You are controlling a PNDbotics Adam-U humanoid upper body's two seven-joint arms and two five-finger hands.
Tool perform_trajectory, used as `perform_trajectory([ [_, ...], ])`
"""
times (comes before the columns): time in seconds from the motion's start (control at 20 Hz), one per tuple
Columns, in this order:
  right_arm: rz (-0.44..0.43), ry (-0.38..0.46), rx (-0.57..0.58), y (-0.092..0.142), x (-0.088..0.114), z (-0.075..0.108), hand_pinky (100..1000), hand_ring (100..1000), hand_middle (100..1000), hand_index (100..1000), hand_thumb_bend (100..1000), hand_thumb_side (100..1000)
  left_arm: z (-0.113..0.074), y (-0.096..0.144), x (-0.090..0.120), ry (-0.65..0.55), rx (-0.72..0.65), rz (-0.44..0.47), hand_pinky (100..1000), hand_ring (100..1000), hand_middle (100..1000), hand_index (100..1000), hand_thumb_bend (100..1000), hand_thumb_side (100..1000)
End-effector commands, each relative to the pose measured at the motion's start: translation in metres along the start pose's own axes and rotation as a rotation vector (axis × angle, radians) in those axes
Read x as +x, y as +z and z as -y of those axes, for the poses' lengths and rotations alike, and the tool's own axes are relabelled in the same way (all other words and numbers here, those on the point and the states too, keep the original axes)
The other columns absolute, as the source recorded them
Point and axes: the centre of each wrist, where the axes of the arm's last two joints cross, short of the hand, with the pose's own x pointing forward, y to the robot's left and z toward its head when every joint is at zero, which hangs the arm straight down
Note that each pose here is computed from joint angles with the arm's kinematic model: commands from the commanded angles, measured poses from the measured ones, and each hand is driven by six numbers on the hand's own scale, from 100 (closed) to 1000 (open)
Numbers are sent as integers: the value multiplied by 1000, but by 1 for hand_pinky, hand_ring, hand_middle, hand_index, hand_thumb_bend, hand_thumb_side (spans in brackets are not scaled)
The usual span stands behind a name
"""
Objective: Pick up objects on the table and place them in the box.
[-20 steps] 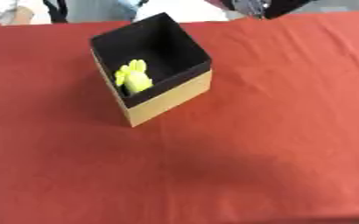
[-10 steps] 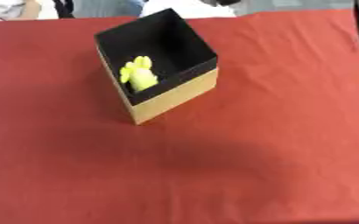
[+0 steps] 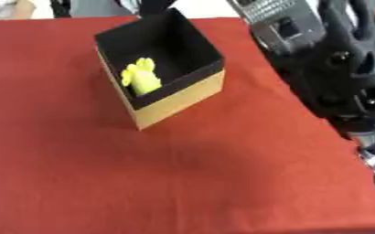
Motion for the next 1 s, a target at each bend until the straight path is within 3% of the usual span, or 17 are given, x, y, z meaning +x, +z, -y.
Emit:
perform_trajectory([
  [0.05,-66,2,32,-14,-2,-4,369,415,363,537,100,100,-4,-8,5,-6,3,35,541,805,679,819,100,287],
  [0.4,-57,28,95,-43,-11,-28,432,440,383,551,100,100,-3,-9,5,-3,5,37,542,805,679,819,100,281],
  [0.8,-92,48,159,-50,-21,-37,464,460,399,558,100,100,-3,-8,5,-6,4,34,542,805,679,819,100,282],
  [1.0,-115,73,215,-52,-23,-39,570,537,466,590,125,273,-3,-8,5,-7,4,32,541,805,679,819,100,282],
])
